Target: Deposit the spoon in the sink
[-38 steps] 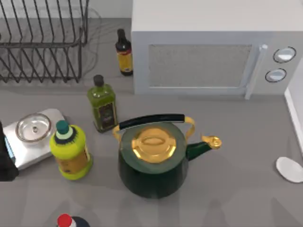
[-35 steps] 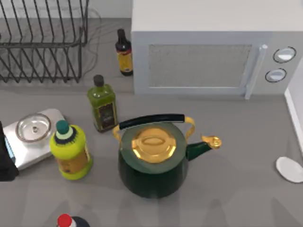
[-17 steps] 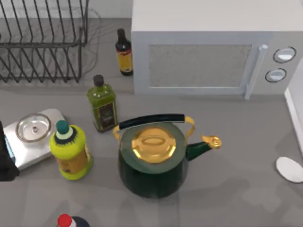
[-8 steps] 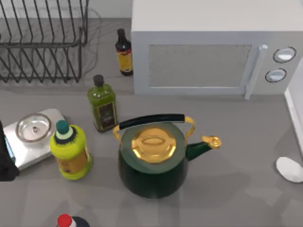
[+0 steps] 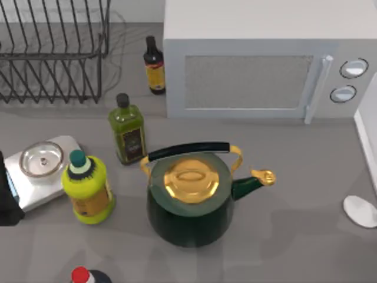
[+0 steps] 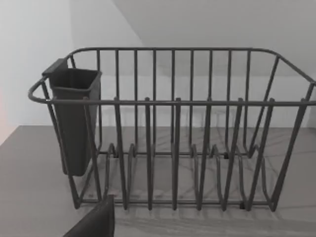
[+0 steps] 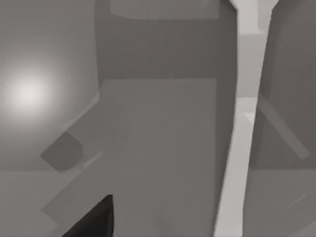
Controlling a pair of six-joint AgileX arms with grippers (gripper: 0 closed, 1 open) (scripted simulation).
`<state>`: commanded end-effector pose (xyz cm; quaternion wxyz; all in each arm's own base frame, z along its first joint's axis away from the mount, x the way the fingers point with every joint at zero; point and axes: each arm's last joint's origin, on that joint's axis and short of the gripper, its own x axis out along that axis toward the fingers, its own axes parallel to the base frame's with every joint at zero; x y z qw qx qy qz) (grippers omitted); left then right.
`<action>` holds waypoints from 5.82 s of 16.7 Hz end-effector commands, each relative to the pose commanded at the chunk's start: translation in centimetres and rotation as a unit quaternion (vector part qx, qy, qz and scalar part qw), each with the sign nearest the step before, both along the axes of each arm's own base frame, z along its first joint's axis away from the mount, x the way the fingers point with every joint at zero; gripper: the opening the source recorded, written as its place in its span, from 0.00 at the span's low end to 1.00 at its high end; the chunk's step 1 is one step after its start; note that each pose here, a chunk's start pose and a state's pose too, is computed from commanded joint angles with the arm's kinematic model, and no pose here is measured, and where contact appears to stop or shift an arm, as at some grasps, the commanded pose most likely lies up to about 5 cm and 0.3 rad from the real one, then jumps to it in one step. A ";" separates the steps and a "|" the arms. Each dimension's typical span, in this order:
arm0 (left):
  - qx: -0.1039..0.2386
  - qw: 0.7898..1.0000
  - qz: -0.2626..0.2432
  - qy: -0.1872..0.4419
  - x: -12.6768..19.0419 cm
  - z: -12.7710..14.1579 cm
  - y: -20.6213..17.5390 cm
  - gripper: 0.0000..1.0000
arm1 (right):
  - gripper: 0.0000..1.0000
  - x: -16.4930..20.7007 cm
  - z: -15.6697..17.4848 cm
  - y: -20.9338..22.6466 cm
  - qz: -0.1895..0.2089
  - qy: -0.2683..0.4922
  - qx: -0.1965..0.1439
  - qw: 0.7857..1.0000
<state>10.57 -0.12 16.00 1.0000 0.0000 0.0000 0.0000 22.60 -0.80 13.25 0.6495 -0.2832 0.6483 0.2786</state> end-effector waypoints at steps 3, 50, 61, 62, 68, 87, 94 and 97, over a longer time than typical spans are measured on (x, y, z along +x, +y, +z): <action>0.000 1.000 0.000 0.000 0.0 0.0 0.0 1.00 | 1.00 -0.3 -2.9 0.0 0.000 0.000 0.000 1.000; 0.000 1.000 0.000 0.000 0.0 0.0 0.0 1.00 | 0.00 -0.3 8.1 0.1 -0.008 0.000 0.009 1.000; 0.000 1.000 0.000 0.000 0.0 0.0 0.0 1.00 | 0.00 14.9 10.9 -2.0 0.006 0.049 0.013 0.999; 0.000 1.000 0.000 0.000 0.0 0.0 0.0 1.00 | 0.00 16.8 10.9 -2.4 0.006 0.047 0.013 0.999; 0.000 1.000 0.000 0.000 0.0 0.0 0.0 1.00 | 0.00 24.7 9.5 -4.7 0.002 0.018 0.013 1.000; 0.000 1.000 0.000 0.000 0.0 0.0 0.0 1.00 | 0.00 27.6 5.3 -6.1 -0.008 -0.005 0.011 1.000; 0.000 1.000 0.000 0.000 0.0 0.0 0.0 1.00 | 0.00 27.4 2.2 -6.2 -0.008 -0.003 0.012 1.000; 0.000 1.000 0.000 0.000 0.0 0.0 0.0 1.00 | 0.00 27.4 2.2 -6.2 -0.008 -0.004 0.012 1.000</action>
